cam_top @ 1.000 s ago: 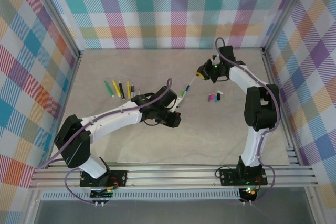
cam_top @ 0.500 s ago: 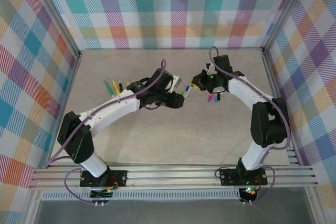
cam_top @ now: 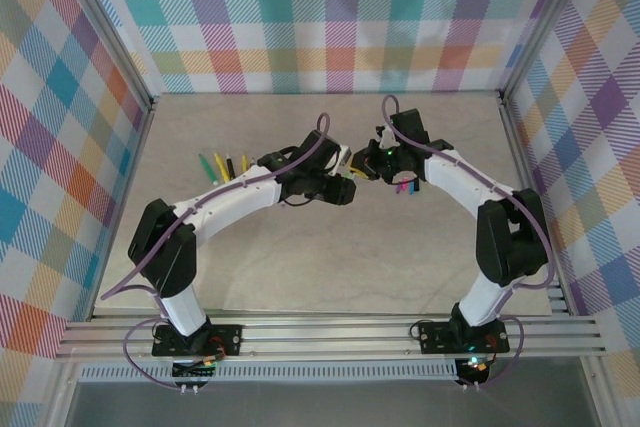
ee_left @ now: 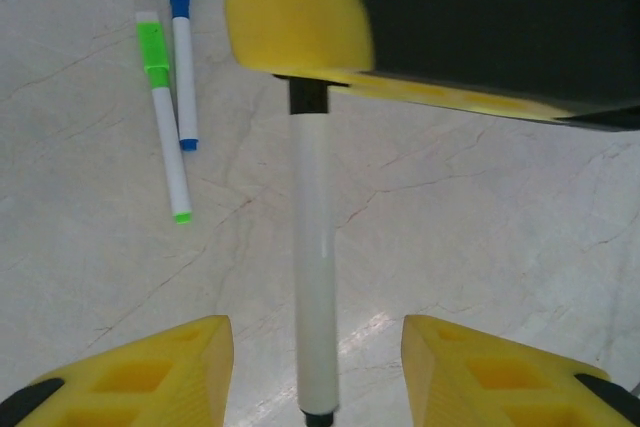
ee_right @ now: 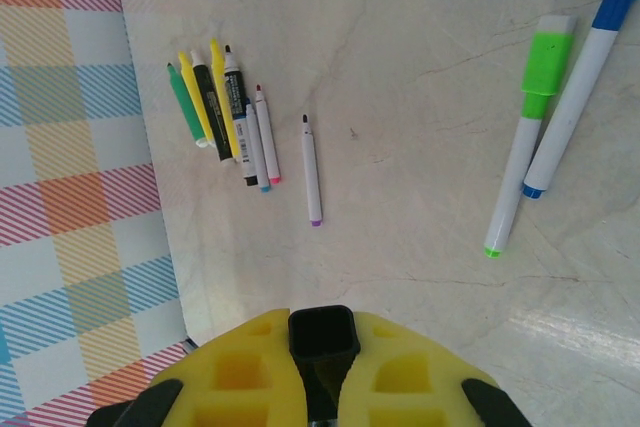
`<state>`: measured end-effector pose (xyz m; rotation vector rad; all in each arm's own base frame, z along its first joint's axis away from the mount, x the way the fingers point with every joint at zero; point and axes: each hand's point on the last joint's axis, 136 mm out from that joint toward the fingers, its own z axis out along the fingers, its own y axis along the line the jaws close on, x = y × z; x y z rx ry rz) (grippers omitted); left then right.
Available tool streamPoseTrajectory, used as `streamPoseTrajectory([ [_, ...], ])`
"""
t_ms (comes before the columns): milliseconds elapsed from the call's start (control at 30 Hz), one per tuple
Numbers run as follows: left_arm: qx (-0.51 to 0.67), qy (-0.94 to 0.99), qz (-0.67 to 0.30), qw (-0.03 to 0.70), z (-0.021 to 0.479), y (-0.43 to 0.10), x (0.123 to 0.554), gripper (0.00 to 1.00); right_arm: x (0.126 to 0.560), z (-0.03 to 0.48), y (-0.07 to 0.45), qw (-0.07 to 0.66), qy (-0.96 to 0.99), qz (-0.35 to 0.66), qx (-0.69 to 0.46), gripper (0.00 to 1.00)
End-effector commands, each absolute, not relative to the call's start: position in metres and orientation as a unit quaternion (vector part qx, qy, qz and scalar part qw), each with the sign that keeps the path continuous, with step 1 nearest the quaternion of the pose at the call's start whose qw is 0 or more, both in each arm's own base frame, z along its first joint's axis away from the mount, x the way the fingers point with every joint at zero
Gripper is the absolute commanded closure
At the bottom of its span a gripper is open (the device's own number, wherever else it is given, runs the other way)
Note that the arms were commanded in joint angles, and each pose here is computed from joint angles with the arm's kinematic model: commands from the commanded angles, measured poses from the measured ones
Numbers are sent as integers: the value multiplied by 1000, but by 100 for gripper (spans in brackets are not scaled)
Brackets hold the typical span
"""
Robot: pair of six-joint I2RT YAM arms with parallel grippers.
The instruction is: Open the pen caps
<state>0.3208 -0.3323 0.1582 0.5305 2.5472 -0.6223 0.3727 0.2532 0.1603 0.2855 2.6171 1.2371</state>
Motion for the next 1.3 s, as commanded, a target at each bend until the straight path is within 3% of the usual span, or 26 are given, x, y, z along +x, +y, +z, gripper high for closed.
streamPoseTrajectory([
  [0,192,923,-221,248,162,-333,334,53,366,177,260,127,884,442,78,100],
  [367,180,926,-224,245,156,-337,345,57,358,176,269,117,882,451,70,100],
  [467,179,925,-230,243,157,-338,346,71,357,175,270,117,882,451,70,100],
  [533,183,924,-241,233,156,-341,343,97,358,174,270,117,882,450,70,100],
  [567,182,925,-242,231,156,-341,343,100,359,173,270,117,883,449,71,100],
  [867,184,920,-278,208,155,-342,322,100,390,161,270,125,884,440,93,100],
  [1000,204,899,-350,163,170,-367,244,100,486,152,226,141,880,420,171,100],
  [1067,217,905,-336,146,166,-364,204,100,524,161,206,146,861,445,197,100],
  [1267,180,917,-306,182,178,-312,202,100,536,175,201,169,865,436,182,100],
])
